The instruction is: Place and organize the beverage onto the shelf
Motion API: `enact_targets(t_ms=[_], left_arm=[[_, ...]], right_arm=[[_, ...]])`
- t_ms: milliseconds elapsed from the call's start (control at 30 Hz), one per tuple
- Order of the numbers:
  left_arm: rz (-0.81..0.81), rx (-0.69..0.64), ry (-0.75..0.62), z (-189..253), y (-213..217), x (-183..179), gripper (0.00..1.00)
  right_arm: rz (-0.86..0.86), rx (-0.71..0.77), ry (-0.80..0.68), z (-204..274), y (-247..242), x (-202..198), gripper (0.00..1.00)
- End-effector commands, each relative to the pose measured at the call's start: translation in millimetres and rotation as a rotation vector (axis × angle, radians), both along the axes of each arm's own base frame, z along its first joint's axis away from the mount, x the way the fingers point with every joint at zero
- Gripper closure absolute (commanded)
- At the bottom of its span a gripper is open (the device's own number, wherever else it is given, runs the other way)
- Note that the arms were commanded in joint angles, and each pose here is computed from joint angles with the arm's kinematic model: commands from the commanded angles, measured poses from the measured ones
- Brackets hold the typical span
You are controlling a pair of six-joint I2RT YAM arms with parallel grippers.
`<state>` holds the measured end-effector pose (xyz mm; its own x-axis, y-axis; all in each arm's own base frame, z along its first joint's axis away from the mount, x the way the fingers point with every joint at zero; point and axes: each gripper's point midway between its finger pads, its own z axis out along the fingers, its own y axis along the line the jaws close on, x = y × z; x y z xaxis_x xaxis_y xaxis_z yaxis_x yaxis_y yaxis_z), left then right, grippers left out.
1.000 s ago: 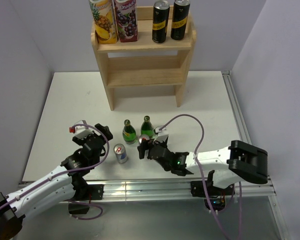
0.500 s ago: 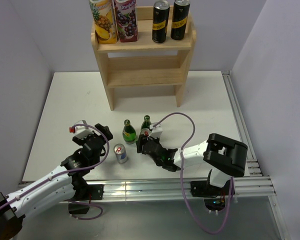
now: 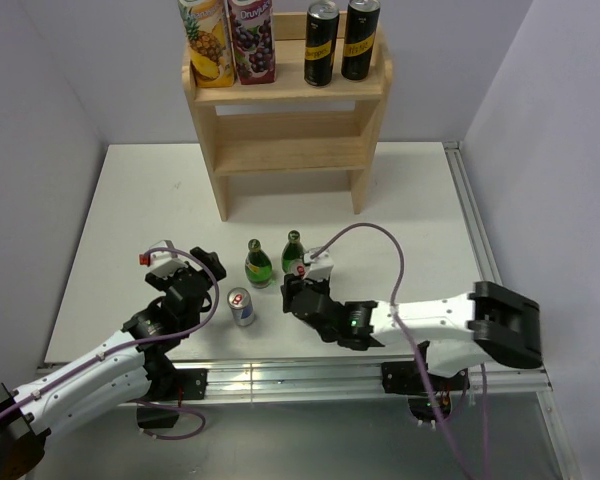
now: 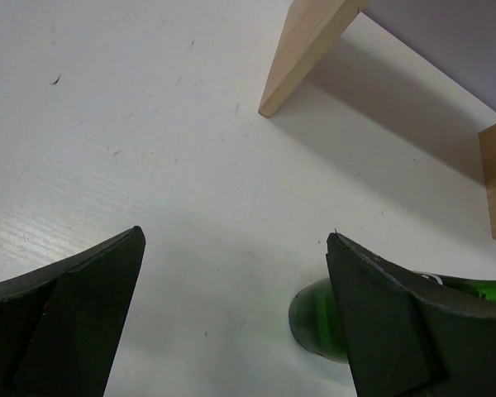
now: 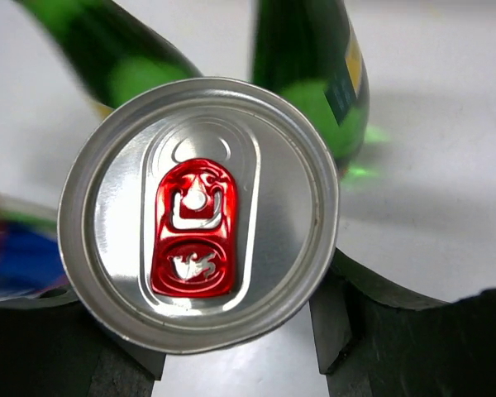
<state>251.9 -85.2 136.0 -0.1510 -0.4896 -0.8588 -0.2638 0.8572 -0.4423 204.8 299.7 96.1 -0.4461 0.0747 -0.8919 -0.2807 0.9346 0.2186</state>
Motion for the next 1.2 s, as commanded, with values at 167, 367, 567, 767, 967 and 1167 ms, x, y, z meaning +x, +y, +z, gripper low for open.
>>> enact_targets(t_ms=[167,367,567,767,967,1167], left_arm=[[0.006,-0.026,-0.034,12.6,-1.4,3.9,0.01],[0.004,-0.027,-0.036,13.5,-1.5,3.8,0.01],[-0.002,-0.026,-0.032,12.2,-2.6,3.7,0.01],[-0.005,-0.031,-0.037,13.6,-2.9,3.6,0.01],[-0.004,-0.031,-0.038,14.0,-2.6,3.5,0.01],[-0.005,-0.031,-0.038,14.0,-2.9,3.3,0.01]], right_arm=[[-0.116,0.189,-0.218,173.3,-24.2,15.9,1.00],[-0.124,0.156,-0.270,210.6,-33.6,69.0,1.00],[-0.220,0.101,-0.299,230.0,-59.9,143.9,1.00],[-0.285,0.090,-0.317,242.0,-80.0,191.9,1.00],[-0.337,0.055,-0.326,250.0,-96.0,233.4,1.00],[-0.377,0.016,-0.311,242.5,-103.8,268.2,1.00]])
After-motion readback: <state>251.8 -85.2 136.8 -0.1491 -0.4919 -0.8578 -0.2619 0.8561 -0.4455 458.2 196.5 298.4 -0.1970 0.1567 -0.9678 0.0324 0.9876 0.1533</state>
